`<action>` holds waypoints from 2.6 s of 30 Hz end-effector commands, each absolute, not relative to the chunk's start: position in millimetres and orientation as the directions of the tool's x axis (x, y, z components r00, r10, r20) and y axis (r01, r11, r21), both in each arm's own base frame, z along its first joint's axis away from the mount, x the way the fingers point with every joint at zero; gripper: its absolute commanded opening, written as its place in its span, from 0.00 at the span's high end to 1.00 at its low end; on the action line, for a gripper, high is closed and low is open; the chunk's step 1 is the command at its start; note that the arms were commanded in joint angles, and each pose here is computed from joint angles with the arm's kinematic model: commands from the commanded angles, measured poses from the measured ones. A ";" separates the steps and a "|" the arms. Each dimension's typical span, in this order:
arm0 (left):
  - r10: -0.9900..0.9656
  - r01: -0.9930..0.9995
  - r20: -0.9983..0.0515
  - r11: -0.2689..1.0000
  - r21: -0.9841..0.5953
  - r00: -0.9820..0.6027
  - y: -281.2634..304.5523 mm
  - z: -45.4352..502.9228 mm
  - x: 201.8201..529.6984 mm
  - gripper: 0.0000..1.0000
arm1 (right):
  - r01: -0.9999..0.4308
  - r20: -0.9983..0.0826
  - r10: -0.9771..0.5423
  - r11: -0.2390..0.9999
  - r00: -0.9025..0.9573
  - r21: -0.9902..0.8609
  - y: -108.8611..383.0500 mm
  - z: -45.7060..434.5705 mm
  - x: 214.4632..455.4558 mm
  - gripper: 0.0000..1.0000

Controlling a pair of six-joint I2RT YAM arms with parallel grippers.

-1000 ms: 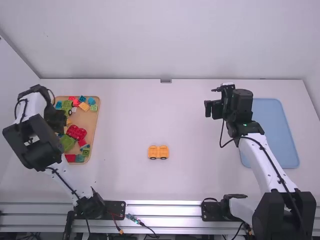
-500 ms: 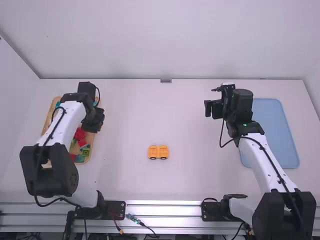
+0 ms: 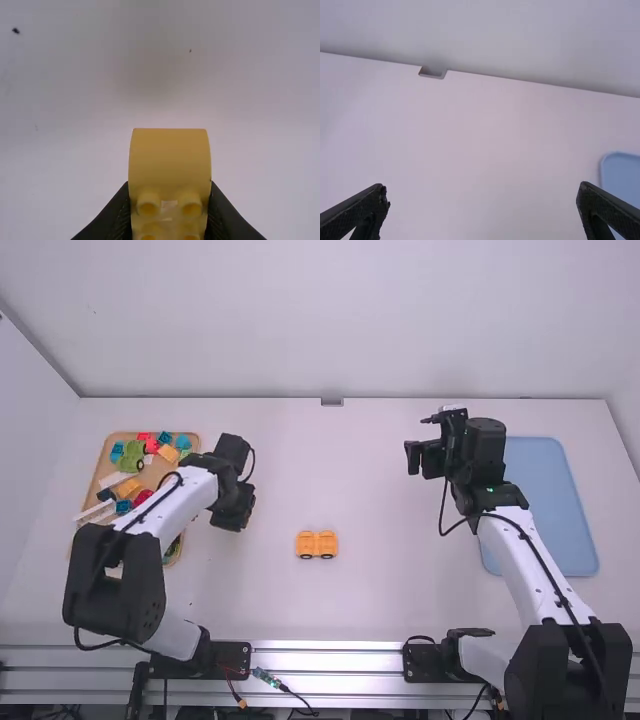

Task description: Assemble lego blocks to make yellow taxi

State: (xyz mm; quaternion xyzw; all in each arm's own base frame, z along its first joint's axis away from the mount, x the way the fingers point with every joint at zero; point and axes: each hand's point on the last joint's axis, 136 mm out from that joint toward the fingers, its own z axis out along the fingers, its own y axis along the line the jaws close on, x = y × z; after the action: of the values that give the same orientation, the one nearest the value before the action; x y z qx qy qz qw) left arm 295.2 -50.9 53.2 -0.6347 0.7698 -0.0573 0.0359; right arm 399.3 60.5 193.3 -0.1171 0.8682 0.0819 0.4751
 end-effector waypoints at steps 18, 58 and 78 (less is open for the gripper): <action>-0.997 -0.996 0.072 0.003 -0.086 -0.009 -92.1 17.6 258.5 0.98 | -0.288 -0.855 -0.121 0.957 -0.504 0.034 62.9 201.8 402.4 0.01; -0.974 -0.983 0.156 0.148 -0.111 -0.164 -110.4 -12.5 263.2 0.98 | -0.288 -0.852 -0.122 0.957 -0.509 0.035 62.8 200.7 401.7 0.01; -0.969 -0.977 0.149 0.182 -0.114 -0.198 -110.5 -8.3 265.6 0.41 | -0.288 -0.851 -0.123 0.957 -0.511 0.035 62.7 200.1 401.3 0.01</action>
State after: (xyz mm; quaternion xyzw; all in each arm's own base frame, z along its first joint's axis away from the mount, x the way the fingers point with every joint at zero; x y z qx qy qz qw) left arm 271.8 -111.3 -3.2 -0.6335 0.7670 -0.1013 -0.0155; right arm 398.5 60.9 192.3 -0.1163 0.8694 0.0840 0.4728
